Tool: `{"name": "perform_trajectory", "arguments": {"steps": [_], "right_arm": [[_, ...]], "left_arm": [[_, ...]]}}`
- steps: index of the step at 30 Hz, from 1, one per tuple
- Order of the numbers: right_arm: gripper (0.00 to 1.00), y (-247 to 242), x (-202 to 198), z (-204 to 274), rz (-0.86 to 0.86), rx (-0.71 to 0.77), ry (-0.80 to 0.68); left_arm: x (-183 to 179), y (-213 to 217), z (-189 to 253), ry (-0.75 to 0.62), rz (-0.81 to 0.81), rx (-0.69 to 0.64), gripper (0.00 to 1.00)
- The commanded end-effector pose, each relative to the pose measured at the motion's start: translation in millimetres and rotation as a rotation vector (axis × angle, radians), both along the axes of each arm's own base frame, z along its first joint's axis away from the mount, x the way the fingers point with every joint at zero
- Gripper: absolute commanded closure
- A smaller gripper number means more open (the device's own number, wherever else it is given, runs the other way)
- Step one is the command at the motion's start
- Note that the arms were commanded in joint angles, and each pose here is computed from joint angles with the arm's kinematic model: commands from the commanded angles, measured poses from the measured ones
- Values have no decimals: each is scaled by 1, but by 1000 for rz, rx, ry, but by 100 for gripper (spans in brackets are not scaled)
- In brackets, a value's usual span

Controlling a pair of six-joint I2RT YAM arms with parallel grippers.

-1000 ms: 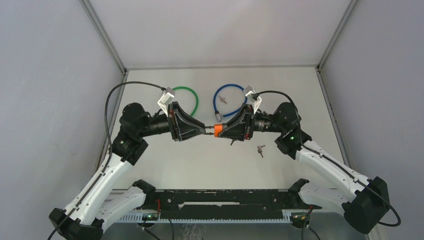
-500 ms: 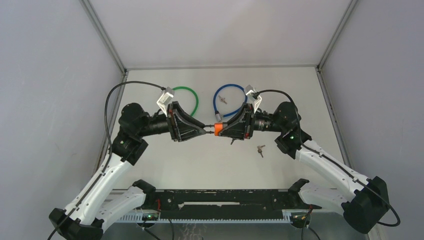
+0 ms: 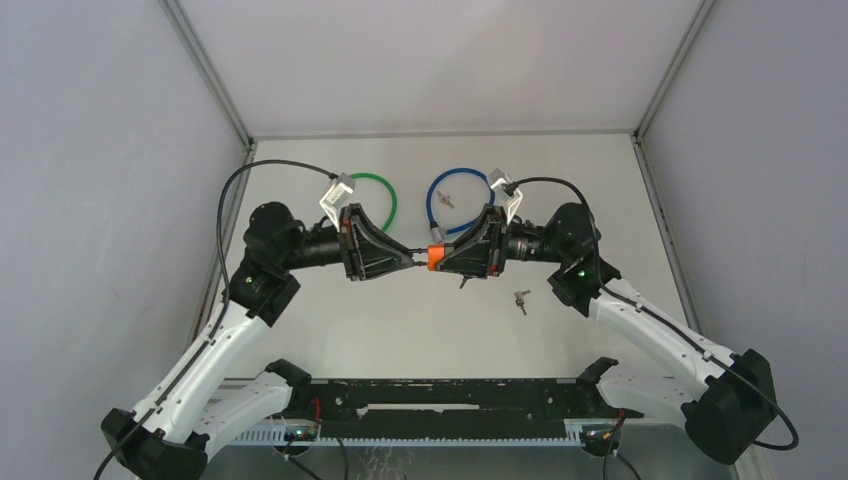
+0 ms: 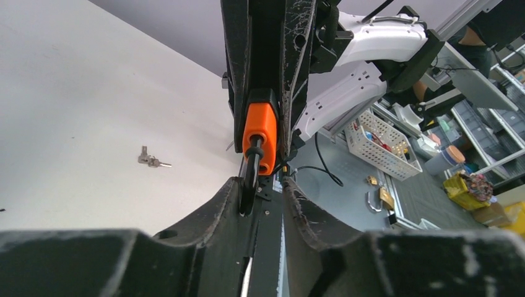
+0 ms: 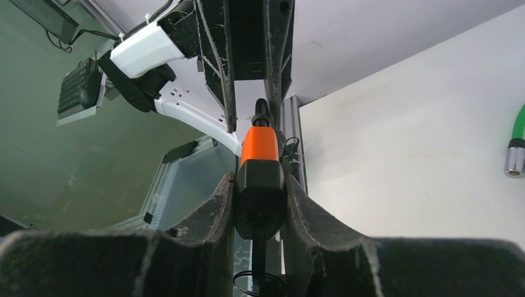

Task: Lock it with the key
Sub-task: Lock the lock.

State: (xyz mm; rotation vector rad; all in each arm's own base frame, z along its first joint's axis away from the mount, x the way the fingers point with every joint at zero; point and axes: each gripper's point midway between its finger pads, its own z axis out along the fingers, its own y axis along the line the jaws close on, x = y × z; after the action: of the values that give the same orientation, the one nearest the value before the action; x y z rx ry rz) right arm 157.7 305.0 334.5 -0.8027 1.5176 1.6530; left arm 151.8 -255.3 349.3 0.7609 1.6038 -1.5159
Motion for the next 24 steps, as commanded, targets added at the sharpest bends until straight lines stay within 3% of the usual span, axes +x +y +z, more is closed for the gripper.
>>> {"name": "perform_trajectory", "arguments": {"steps": [1, 2, 5, 6, 24], "right_arm": [[100, -1, 0, 22, 0, 65, -61], [100, -1, 0, 22, -2, 65, -60], [100, 0, 1, 22, -5, 66, -48], [100, 1, 2, 22, -11, 68, -38], [100, 32, 4, 16, -30, 81, 36]], "left_arm": [[-2, -1, -2, -26, -20, -8, 70], [-1, -1, -2, -24, -18, -8, 74], [0, -1, -3, -19, -13, -7, 98], [1, -2, -5, -13, -10, -4, 100], [-8, -26, -8, 7, -51, -44, 100]]}}
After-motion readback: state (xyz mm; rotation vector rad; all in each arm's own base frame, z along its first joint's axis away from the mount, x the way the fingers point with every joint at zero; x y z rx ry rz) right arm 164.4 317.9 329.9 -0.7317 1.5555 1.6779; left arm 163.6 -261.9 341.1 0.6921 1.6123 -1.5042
